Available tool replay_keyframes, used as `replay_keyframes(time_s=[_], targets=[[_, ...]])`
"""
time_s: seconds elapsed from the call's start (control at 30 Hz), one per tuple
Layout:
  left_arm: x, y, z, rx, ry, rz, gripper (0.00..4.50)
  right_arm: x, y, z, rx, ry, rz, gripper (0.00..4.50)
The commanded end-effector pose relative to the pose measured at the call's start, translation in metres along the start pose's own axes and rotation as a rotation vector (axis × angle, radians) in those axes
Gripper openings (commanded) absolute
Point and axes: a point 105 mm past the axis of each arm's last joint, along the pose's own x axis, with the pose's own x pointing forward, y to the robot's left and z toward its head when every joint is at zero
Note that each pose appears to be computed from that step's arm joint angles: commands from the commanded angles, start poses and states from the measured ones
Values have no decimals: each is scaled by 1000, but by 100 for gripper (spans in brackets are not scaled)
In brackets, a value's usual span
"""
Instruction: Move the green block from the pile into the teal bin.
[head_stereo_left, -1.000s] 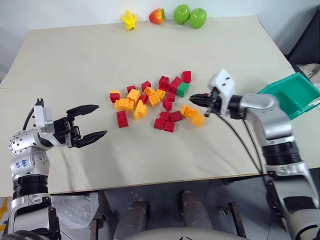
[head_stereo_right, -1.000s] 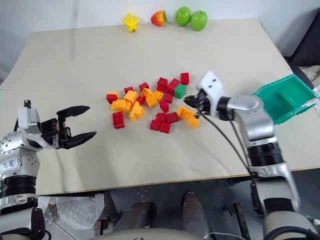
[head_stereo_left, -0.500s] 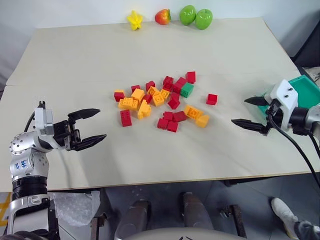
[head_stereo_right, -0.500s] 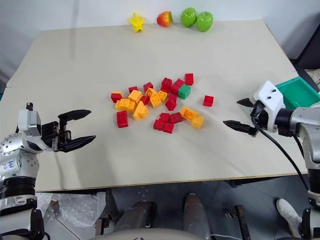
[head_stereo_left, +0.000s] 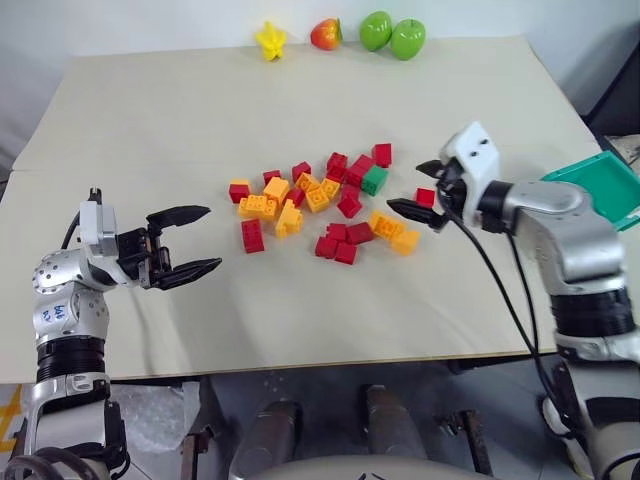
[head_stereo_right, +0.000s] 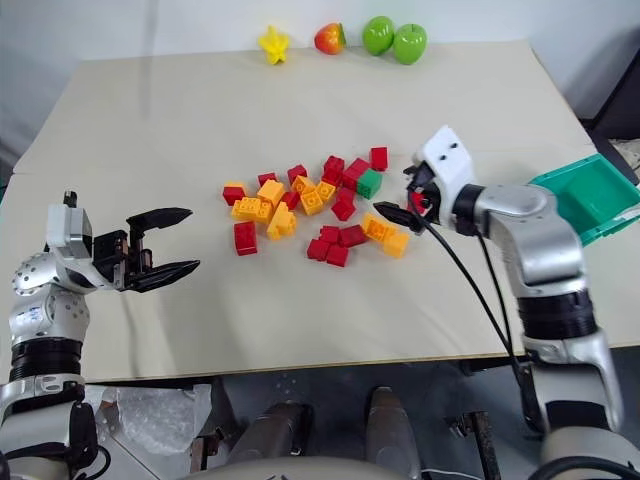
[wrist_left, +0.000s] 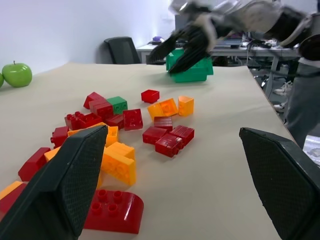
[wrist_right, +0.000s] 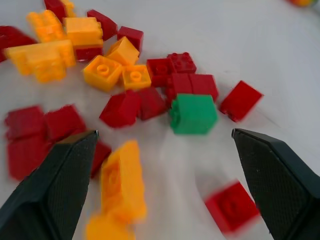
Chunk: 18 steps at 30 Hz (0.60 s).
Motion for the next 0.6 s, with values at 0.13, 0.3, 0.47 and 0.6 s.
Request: replay_keyframes(time_s=[0.13, 0.3, 0.47, 0.6], targets=[[12, -3, 7, 42, -34, -43, 450, 58, -20, -2, 40, 28, -143, 446], [13, -9, 7, 44, -43, -44, 450, 80, -16, -6, 101, 42, -139, 446], [10, -12, 6, 42, -38, -31, 450, 85, -10, -7, 124, 40, -101, 326], [10, -11, 6, 44, -38, -22, 450, 84, -11, 4, 161, -21, -95, 188]])
